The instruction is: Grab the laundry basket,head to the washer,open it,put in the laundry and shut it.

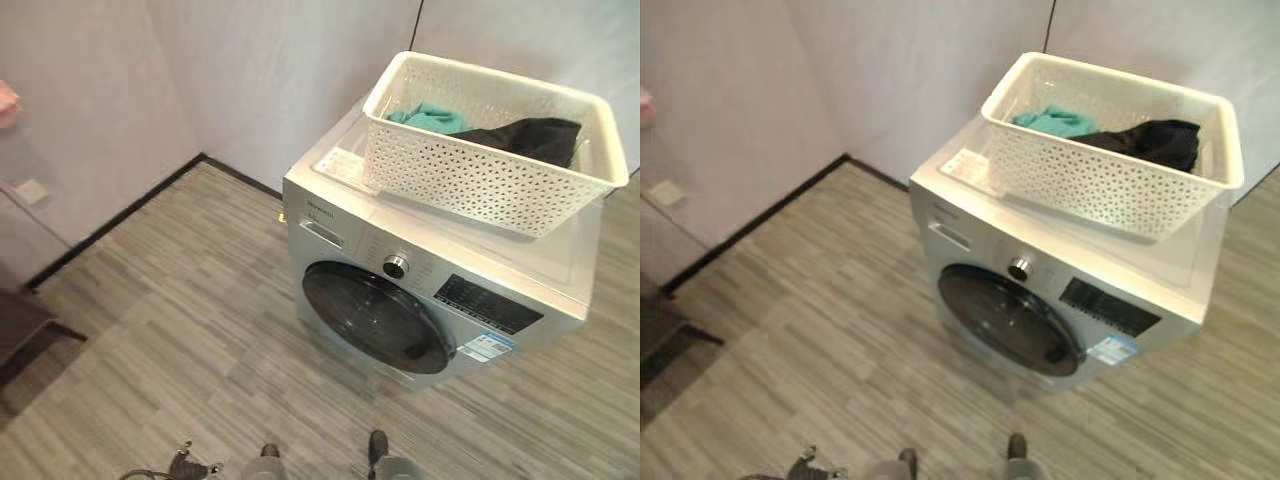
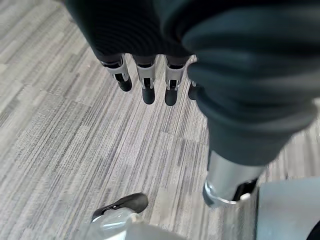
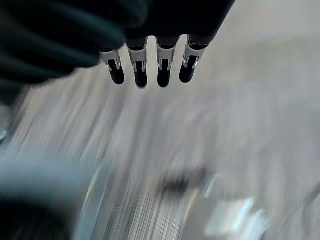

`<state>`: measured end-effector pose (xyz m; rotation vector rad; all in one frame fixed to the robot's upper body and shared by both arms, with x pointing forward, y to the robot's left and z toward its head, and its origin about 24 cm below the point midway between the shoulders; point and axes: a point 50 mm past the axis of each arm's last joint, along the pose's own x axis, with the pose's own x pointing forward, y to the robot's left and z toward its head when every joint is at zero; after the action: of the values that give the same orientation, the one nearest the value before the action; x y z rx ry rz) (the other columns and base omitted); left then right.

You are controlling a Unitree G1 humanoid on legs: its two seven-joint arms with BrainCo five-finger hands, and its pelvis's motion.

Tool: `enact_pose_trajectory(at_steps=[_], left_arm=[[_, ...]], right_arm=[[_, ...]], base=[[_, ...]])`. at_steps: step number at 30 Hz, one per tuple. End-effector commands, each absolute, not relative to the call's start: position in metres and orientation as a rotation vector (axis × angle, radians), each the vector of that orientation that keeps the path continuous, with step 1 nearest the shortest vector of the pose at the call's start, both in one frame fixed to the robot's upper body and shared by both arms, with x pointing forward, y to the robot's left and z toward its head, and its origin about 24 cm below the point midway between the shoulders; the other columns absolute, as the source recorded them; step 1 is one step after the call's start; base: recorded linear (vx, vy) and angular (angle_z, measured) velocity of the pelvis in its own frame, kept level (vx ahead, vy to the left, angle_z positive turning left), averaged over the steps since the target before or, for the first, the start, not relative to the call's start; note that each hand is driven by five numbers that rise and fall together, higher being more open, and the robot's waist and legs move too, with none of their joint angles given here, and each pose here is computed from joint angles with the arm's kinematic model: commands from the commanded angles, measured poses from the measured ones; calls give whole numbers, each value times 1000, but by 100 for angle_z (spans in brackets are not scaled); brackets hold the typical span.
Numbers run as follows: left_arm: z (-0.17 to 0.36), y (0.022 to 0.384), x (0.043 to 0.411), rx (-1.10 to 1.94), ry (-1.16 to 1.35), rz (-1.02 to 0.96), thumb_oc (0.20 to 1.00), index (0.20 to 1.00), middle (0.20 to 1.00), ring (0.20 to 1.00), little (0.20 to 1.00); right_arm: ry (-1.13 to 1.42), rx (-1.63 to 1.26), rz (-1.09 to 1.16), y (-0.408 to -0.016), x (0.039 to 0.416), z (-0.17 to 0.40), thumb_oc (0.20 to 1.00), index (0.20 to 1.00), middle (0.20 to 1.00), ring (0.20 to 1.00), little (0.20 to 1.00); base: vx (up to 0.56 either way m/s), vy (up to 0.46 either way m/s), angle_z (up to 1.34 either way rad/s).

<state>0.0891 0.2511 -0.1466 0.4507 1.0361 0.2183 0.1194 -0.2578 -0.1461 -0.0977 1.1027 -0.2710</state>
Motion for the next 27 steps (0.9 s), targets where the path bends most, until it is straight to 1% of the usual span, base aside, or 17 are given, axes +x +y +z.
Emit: enact_pose_trajectory(at_steps=[1, 4, 6, 8, 9, 10, 11, 13, 14, 15, 17, 23, 26, 27], left_arm=[[-130, 274, 116, 501, 916, 317, 1000, 1000, 1000, 1000, 1000], [-125, 263, 135, 514, 844, 294, 1000, 1000, 1000, 1000, 1000], [-122, 251, 147, 537, 789, 241, 1000, 1000, 1000, 1000, 1000], [-118, 243, 156, 521, 741, 220, 1000, 1000, 1000, 1000, 1000], [-119, 242, 156, 521, 741, 219, 1000, 1000, 1000, 1000, 1000], [-116, 237, 161, 504, 712, 206, 1000, 1000, 1000, 1000, 1000], [-116, 235, 160, 508, 709, 192, 1000, 1000, 1000, 1000, 1000], [-116, 235, 157, 516, 712, 178, 1000, 1000, 1000, 1000, 1000], [-117, 234, 157, 515, 713, 176, 1000, 1000, 1000, 1000, 1000], [-120, 234, 150, 519, 732, 162, 1000, 1000, 1000, 1000, 1000], [-124, 237, 140, 538, 767, 158, 1000, 1000, 1000, 1000, 1000], [-134, 244, 115, 546, 861, 199, 1000, 1000, 1000, 1000, 1000], [-137, 245, 107, 552, 883, 193, 1000, 1000, 1000, 1000, 1000], [-138, 244, 103, 550, 897, 182, 1000, 1000, 1000, 1000, 1000]], right_arm=[[1091, -262, -94, -230, 110, -153, 1000, 1000, 1000, 1000, 1000], [955, -363, 63, -207, 129, -142, 1000, 1000, 1000, 1000, 1000], [846, -436, 153, -199, 140, -130, 1000, 1000, 1000, 1000, 1000], [741, -525, 212, -198, 153, -115, 1000, 1000, 1000, 1000, 1000], [743, -525, 212, -199, 153, -115, 1000, 1000, 1000, 1000, 1000], [661, -626, 229, -205, 163, -100, 1000, 1000, 1000, 1000, 1000], [619, -699, 231, -212, 166, -91, 1000, 1000, 1000, 1000, 1000], [555, -813, 199, -228, 169, -74, 1000, 1000, 1000, 1000, 1000], [557, -814, 198, -228, 169, -74, 1000, 1000, 1000, 1000, 1000], [524, -883, 134, -245, 169, -62, 1000, 1000, 1000, 1000, 1000], [506, -943, 64, -258, 171, -54, 1000, 1000, 1000, 1000, 1000], [487, -1002, -145, -292, 180, -38, 1000, 1000, 1000, 1000, 1000], [482, -1016, -192, -301, 179, -33, 1000, 1000, 1000, 1000, 1000], [474, -1032, -215, -306, 185, -30, 1000, 1000, 1000, 1000, 1000]], base=[[-74, -214, 17], [-100, -175, 24], [-95, -119, 42], [-46, -62, 29], [-28, -41, 15], [-4, -28, 11], [6, -29, 7], [30, 0, 2], [55, 15, 2], [61, 15, -4], [72, 18, -6], [39, 17, -7], [11, 6, 1], [0, 0, 0]])
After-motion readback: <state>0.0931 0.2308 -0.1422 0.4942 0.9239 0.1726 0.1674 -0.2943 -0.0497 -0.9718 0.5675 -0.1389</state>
